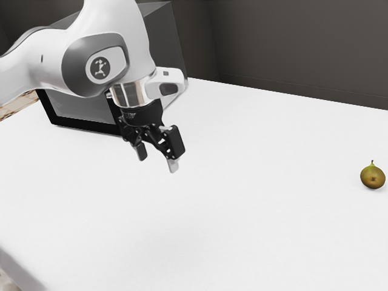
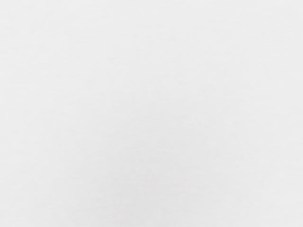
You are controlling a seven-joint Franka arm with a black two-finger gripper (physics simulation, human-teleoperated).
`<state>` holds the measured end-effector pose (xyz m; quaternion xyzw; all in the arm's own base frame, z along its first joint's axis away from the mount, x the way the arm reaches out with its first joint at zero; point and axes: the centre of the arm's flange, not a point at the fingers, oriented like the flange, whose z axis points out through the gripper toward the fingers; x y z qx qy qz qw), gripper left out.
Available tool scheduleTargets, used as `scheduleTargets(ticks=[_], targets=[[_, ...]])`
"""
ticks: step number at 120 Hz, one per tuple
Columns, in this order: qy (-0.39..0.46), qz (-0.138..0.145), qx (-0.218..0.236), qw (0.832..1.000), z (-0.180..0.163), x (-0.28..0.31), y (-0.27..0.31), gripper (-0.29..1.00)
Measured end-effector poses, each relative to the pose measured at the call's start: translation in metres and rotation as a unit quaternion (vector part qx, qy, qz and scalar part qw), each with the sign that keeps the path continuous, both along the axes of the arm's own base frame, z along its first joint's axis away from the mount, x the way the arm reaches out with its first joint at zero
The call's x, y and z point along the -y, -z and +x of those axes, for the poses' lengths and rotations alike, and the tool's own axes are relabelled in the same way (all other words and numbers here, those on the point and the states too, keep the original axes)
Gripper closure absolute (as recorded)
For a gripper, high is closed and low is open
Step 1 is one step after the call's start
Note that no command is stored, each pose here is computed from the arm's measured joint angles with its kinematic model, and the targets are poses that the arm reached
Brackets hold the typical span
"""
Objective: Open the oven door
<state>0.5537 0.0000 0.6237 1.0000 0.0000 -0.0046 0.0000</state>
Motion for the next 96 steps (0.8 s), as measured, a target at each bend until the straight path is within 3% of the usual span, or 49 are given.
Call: scheduleTargets(ticks=[11,19,33,35,41,47,49,55,61,81,96], targets=[[-0.010,-0.017,0.055,0.998,0.044,-0.034,-0.058,0.01],[-0.033,-0.023,0.054,0.998,0.044,-0.076,-0.066,0.00],[-0.025,-0.027,0.039,0.999,0.041,-0.084,-0.065,0.00],[-0.024,-0.026,0.045,0.998,0.036,-0.083,-0.075,0.00],[-0.040,-0.004,0.130,0.991,-0.016,-0.104,-0.164,0.01],[-0.075,0.033,0.190,0.978,-0.058,-0.178,-0.208,0.01],[-0.090,0.057,0.195,0.975,-0.068,-0.209,-0.211,0.01],[-0.116,0.126,0.179,0.969,-0.080,-0.290,-0.196,0.00],[-0.100,0.154,0.168,0.969,-0.077,-0.334,-0.173,0.00],[0.015,0.143,0.197,0.970,-0.044,-0.420,-0.099,0.00],[0.108,0.175,0.223,0.953,-0.005,-0.450,-0.053,0.00]])
